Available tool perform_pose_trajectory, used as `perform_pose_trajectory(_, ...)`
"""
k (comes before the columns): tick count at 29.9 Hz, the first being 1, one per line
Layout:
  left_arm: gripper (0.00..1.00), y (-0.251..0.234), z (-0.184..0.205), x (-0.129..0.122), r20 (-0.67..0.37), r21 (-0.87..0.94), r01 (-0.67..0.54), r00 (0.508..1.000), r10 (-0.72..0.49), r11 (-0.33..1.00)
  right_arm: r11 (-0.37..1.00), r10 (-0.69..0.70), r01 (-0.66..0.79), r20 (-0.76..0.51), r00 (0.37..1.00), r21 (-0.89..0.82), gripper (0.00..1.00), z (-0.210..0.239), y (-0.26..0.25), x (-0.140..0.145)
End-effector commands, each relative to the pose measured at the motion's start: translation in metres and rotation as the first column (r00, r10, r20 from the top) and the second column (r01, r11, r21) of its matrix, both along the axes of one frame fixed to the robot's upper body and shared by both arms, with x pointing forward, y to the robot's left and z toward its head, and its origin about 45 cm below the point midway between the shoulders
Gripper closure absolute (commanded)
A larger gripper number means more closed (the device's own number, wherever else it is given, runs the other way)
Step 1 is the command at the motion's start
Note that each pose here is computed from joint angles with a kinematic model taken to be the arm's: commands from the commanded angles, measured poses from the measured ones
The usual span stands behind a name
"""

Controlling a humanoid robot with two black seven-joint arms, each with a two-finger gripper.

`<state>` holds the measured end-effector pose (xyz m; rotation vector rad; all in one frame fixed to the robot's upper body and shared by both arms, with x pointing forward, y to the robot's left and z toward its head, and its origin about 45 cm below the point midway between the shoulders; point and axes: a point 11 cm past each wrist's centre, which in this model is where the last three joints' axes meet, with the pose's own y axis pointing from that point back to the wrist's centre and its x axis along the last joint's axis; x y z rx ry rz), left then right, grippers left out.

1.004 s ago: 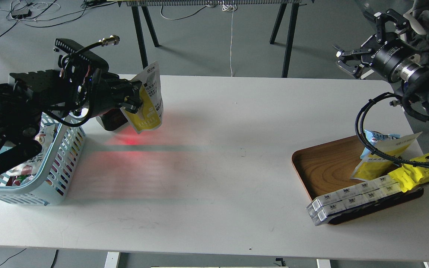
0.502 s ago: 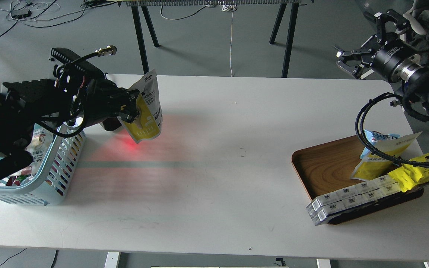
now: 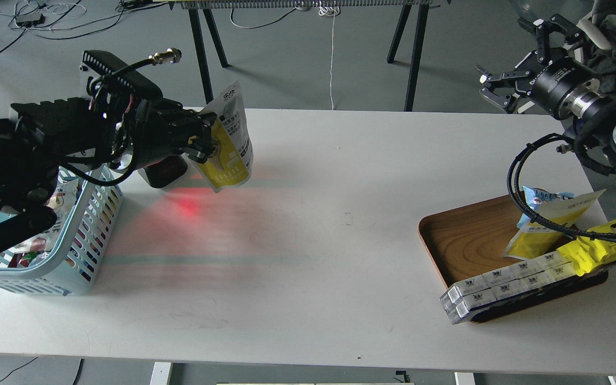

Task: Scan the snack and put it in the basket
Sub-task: 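Swing the packet over the blue basket and release it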

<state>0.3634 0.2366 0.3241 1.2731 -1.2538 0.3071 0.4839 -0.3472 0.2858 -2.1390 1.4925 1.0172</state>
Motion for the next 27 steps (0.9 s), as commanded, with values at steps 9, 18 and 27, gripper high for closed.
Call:
perform_pose_trajectory(9,1.0,0.03,0.123,0.019,0.25,-0.112,-0.014,0.967,0.042,0.994,1.0,0.0,0.0,0.0,1.0,0.0,0.04,0.0,0.0,0.0)
perform_pose_trajectory(18,1.0,0.129,0.169,0.004,0.276,-0.068,-0.132,0.95,0.146,0.989,1.0,0.002,-0.002,0.003,1.0,0.004,0.04,0.001,0.002,0.001)
perform_pose_trajectory(27,1.0,0.206,0.132,-0.027,0.106,0.053,-0.271,0.959,0.264,0.961,1.0,0.016,-0.016,0.009,1.0,0.012,0.04,0.003,0.011,0.003)
